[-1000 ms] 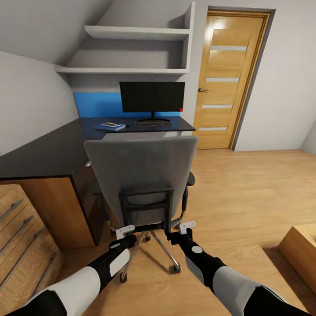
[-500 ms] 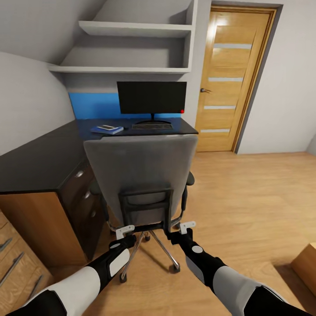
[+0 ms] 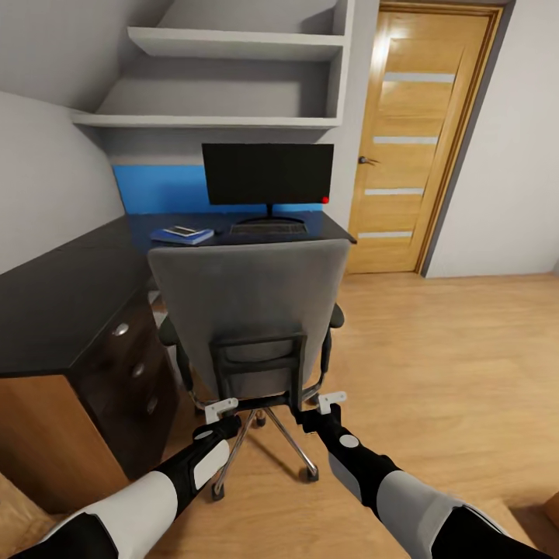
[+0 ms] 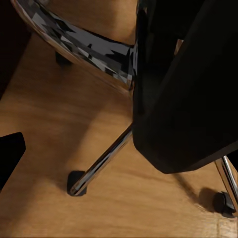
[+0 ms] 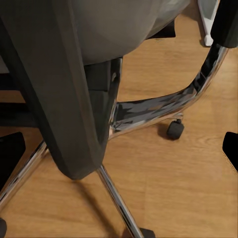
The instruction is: In the bedroom, organize the workspace by keeping the computer under the desk, ensuring the monitor is on the desk, placing the keyboard on the desk next to the monitor, placing the mouse on the desk next to the keyboard, moving the folder from the swivel chair onto the desk next to the mouse, stacking the notebook on top of the folder with the pen on top of the notebook, and positioning the swivel chair next to the desk.
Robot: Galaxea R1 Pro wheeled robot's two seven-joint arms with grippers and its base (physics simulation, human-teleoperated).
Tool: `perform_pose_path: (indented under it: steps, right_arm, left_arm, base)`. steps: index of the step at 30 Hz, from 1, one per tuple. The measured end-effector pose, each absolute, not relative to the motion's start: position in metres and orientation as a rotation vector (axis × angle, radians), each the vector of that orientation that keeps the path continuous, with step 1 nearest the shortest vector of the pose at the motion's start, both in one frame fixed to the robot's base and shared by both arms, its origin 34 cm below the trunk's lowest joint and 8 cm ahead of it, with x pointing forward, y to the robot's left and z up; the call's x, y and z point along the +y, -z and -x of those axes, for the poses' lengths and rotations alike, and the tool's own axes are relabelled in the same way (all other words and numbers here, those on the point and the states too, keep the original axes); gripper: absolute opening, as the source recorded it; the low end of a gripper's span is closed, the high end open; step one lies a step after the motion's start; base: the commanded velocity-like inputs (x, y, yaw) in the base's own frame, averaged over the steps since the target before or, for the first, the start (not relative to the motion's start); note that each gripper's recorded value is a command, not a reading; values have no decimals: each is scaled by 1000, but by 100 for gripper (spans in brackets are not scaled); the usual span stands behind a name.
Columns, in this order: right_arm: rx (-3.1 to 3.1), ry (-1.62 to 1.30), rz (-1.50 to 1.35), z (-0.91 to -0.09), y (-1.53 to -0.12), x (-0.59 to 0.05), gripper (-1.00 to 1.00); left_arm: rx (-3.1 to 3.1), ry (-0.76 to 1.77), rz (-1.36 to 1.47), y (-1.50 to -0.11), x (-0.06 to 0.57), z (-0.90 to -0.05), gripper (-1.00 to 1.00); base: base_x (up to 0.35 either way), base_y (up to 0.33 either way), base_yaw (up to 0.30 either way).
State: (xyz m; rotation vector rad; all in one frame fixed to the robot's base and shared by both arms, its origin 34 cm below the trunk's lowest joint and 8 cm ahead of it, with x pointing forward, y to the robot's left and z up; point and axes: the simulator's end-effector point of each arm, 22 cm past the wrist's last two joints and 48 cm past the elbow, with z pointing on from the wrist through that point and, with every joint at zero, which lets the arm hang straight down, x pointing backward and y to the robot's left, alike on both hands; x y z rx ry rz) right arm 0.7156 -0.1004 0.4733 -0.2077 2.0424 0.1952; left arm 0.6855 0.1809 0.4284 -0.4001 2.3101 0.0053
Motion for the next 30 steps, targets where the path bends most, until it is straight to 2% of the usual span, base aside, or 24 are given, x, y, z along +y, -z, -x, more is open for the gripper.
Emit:
perform_pose_path:
  steps: [30]
  right_arm:
    - [2043, -193, 208, -715, -473, -101, 100]
  left_arm:
    - [2310, -6, 399, -428, 181, -686, 100]
  base:
    - [326, 0, 0]
